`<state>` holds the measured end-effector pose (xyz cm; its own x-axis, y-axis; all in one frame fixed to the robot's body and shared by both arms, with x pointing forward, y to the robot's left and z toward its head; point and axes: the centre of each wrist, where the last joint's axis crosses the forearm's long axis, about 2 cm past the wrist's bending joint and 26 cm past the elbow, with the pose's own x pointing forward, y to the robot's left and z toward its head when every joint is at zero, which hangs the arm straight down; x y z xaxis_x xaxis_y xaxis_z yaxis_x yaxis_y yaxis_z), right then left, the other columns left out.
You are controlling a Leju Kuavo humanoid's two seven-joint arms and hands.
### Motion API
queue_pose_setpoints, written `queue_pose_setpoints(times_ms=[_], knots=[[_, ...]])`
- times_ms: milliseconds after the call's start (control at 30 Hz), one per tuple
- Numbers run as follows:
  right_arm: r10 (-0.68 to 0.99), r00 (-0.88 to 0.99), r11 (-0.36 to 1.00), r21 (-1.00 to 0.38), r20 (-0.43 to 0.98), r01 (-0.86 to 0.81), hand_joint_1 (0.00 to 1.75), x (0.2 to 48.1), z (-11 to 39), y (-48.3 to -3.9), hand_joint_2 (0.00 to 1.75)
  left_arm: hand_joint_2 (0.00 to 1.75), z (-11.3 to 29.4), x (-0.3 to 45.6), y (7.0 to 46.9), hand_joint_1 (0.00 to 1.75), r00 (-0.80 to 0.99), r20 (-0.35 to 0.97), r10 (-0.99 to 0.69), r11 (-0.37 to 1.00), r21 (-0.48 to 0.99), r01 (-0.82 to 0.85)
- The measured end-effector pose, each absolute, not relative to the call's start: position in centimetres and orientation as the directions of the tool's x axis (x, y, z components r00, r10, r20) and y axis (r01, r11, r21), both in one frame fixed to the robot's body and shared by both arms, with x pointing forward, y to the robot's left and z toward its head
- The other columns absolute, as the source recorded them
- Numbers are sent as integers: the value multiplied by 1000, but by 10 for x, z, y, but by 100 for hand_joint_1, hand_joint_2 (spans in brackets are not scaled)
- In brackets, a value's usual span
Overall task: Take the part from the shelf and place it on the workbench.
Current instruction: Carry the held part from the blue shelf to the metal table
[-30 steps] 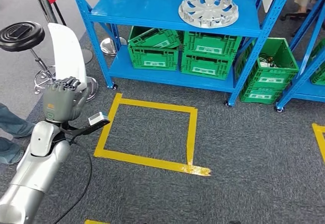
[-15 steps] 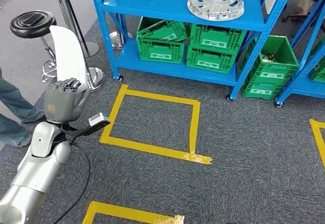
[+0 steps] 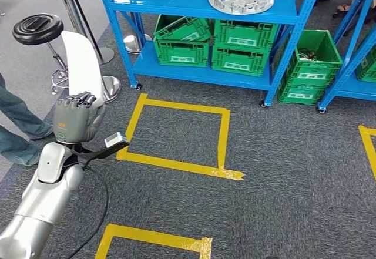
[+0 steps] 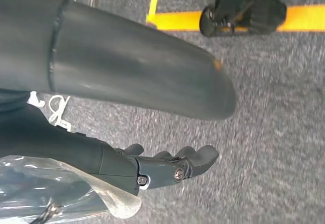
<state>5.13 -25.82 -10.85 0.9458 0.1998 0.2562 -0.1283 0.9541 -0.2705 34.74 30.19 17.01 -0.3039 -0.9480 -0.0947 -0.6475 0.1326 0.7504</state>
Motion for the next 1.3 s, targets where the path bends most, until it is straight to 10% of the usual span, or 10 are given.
queue_pose_setpoints(times_ms=[1300], knots=[[139,952,953,-300,272,-54,0,51,-108,-258,0,175,165,344,301,175,-307,-78,-948,143,759,-635]])
